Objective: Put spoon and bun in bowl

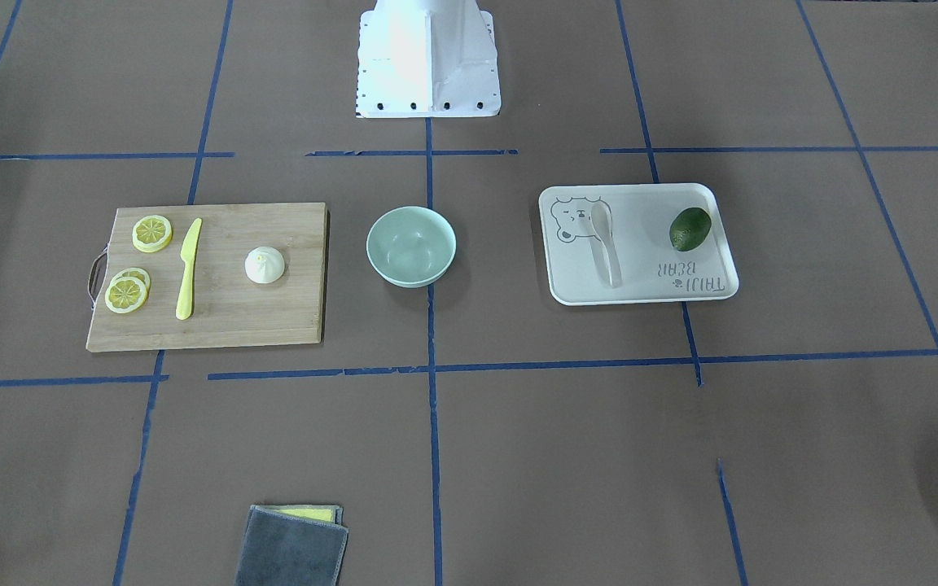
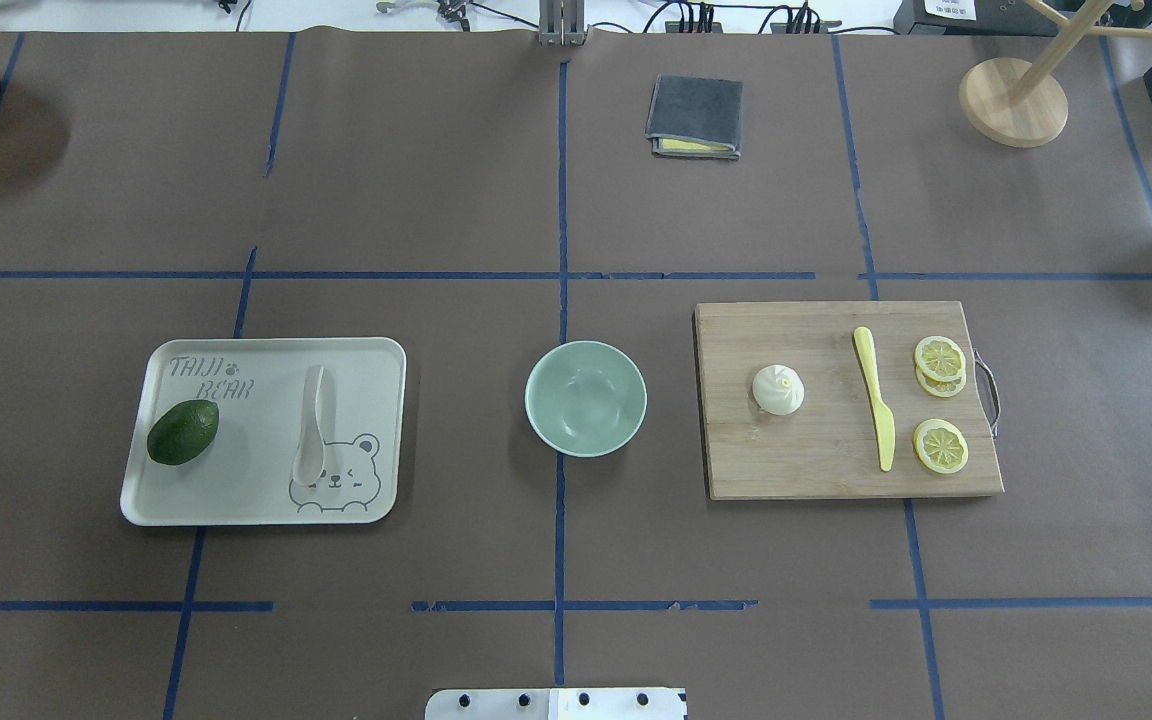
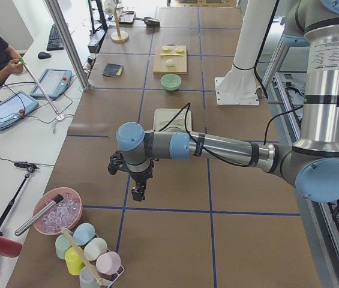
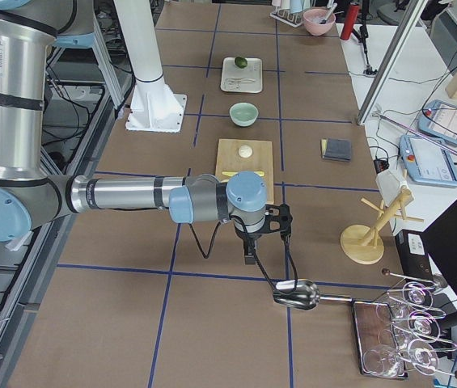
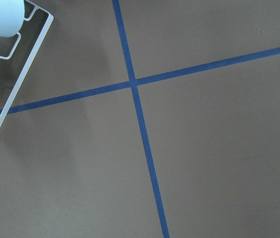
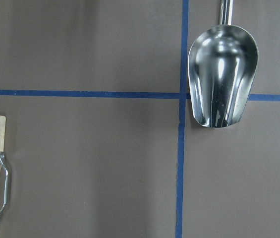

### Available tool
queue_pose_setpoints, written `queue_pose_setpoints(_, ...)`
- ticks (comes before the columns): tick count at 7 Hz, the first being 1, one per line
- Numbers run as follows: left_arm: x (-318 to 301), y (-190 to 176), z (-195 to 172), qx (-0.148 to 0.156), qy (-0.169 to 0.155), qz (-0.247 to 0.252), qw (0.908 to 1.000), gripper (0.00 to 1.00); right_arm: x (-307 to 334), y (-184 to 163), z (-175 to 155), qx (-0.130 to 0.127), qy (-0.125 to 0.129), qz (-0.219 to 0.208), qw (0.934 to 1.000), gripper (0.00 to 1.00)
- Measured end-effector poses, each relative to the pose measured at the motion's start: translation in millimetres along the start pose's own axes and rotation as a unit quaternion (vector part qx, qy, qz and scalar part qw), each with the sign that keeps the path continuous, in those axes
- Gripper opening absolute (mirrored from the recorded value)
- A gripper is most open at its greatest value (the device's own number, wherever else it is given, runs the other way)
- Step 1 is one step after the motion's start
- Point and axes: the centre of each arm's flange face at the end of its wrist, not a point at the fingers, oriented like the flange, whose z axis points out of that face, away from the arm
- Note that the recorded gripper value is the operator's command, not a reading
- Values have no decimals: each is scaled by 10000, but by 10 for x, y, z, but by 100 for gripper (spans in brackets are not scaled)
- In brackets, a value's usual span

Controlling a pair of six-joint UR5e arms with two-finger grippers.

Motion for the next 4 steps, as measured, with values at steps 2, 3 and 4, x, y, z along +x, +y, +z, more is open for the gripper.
queue_pose_setpoints(2, 55, -64, -70, 241, -44, 228, 9994, 100, -20, -10, -15, 24, 43, -21, 10000, 100)
queue_pose_setpoints(3, 152, -153, -141, 537, -94, 543, 9970, 100, -48, -32, -38, 61, 49, -39, 10000, 100)
queue_pose_setpoints(4, 321, -260, -216, 872, -134, 877, 9922, 100, -114, -89, -80, 133, 44, -120, 9998, 100)
